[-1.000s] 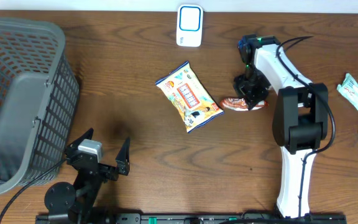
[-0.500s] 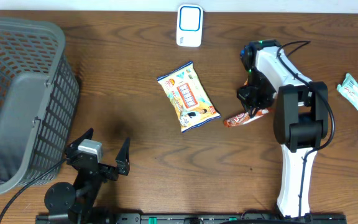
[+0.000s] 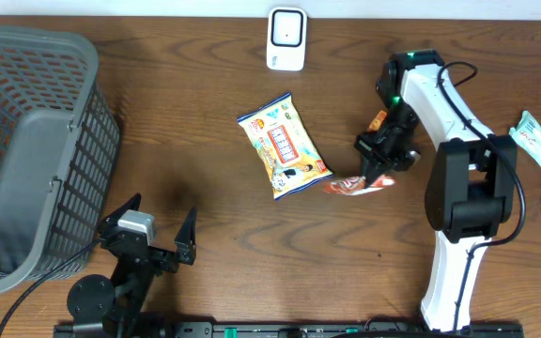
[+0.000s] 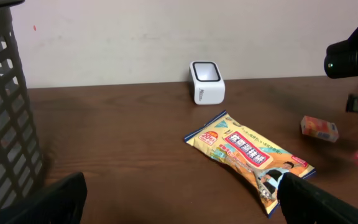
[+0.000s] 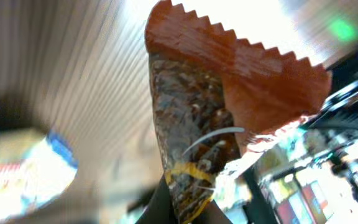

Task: Scan the item barcode
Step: 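Lift the red-brown snack bag and swing it toward the scanner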

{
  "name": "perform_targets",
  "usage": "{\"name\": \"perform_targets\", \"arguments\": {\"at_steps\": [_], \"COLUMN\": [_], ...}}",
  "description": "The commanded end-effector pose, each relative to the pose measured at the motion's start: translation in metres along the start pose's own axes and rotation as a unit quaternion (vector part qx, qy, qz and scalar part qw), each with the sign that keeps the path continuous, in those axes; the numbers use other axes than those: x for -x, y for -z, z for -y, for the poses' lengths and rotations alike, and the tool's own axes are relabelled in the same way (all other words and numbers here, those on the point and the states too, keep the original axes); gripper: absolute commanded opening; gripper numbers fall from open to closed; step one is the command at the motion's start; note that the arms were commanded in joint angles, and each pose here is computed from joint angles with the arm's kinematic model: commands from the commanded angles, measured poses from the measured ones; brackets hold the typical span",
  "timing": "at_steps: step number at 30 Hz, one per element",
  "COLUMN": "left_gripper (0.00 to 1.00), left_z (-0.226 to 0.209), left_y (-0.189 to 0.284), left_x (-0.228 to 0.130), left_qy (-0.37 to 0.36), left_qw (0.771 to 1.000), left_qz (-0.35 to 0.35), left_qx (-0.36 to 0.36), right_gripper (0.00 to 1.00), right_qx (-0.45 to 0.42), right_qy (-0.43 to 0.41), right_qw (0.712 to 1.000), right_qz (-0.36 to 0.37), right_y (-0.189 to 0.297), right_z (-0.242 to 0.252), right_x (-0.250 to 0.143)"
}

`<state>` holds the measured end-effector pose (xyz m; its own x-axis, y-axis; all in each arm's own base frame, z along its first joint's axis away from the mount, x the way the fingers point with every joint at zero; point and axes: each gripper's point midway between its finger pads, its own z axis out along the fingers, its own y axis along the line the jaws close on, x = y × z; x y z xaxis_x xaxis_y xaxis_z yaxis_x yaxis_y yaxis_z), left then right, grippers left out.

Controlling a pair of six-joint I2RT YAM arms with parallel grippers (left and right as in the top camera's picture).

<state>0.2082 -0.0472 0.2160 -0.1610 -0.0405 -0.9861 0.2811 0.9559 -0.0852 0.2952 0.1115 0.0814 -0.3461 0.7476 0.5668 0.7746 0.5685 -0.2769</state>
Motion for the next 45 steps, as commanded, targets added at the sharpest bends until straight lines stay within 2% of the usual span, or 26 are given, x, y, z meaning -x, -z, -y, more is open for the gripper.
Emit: {"name": "perform_targets", "arguments": {"at_steps": [1,8,12,21,26,33,37,45], "left_gripper": [0.98,0.98,0.98,0.98,0.98,0.98,0.98,0.98], "left_z": [0.000,0.000,0.000,0.000,0.000,0.000,0.000,0.000], "left_y": [0.001,0.001,0.001,0.001,0.001,0.001,0.001,0.001], "left_x": [0.003,0.003,0.003,0.003,0.003,0.003,0.003,0.003], "left_qy": [-0.009,-0.009,-0.009,-0.009,-0.009,-0.009,-0.009,-0.009], "left_qw": [1.000,1.000,1.000,1.000,1.000,1.000,1.000,1.000], "left_qz": [0.004,0.004,0.004,0.004,0.004,0.004,0.004,0.004], "left_qx": [0.001,0.001,0.001,0.001,0.001,0.001,0.001,0.001], "right_gripper": [0.01,0.01,0.01,0.02,0.01,0.01,0.01,0.01], "right_qx": [0.060,0.072,0.072,0.077,0.107,0.088,0.081,0.120], "right_qy": [0.035,-0.030,-0.048,-0.041,0.069,-0.006,-0.028,-0.006], "right_qw": [0.993,0.986,0.985,0.986,0.984,0.988,0.981,0.959], "right_qz": [-0.093,-0.146,-0.152,-0.141,-0.127,-0.128,-0.172,-0.256], "right_y": [0.005,0.006,0.007,0.007,0.007,0.006,0.007,0.018], "right_z": [-0.018,-0.029,-0.029,-0.032,-0.039,-0.036,-0.034,-0.049], "right_x": [-0.038,-0.061,-0.062,-0.057,-0.054,-0.053,-0.074,-0.108]}}
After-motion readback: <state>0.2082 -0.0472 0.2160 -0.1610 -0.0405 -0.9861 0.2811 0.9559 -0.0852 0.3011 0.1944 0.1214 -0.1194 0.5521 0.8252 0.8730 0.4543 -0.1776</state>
